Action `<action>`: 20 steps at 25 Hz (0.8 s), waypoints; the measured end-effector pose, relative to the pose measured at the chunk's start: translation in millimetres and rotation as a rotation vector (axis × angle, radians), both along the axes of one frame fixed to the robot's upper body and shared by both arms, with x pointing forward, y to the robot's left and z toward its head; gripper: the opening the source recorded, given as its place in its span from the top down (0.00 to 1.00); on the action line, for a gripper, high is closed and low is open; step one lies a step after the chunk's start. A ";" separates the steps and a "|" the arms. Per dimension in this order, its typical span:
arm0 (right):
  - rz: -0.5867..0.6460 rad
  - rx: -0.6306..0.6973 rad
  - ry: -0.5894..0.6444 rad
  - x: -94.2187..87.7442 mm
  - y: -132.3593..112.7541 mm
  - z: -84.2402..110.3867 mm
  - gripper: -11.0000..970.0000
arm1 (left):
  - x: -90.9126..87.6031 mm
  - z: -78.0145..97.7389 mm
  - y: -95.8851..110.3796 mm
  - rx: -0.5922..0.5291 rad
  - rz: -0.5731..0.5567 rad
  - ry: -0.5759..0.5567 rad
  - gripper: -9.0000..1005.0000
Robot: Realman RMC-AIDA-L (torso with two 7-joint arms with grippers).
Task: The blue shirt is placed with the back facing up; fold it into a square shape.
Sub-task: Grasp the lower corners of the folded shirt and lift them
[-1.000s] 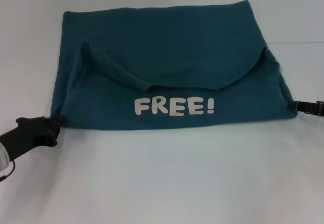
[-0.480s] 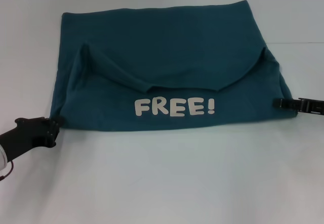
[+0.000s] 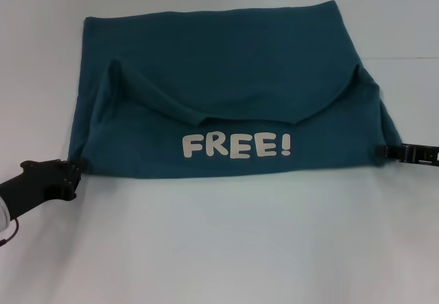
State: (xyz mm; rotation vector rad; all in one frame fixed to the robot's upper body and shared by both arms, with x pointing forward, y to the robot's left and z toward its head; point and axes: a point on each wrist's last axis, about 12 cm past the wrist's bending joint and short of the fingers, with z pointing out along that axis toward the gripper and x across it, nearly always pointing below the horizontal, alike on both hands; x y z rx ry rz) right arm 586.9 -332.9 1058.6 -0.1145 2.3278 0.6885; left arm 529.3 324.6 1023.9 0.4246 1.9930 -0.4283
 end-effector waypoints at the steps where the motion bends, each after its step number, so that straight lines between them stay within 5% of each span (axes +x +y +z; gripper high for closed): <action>1: 0.002 0.003 -0.003 -1.2 -1.0 0.1 0.52 | -0.2 -0.1 0.0 -0.001 0.000 0.001 0.99; 11: 0.044 0.051 -0.039 -21.8 -17.5 5.5 0.96 | -15.4 12.5 8.9 -0.103 -0.036 0.059 0.99; 20: 0.145 0.122 -0.054 -73.2 -38.6 5.8 0.96 | -46.6 25.4 20.0 -0.211 -0.106 0.136 0.99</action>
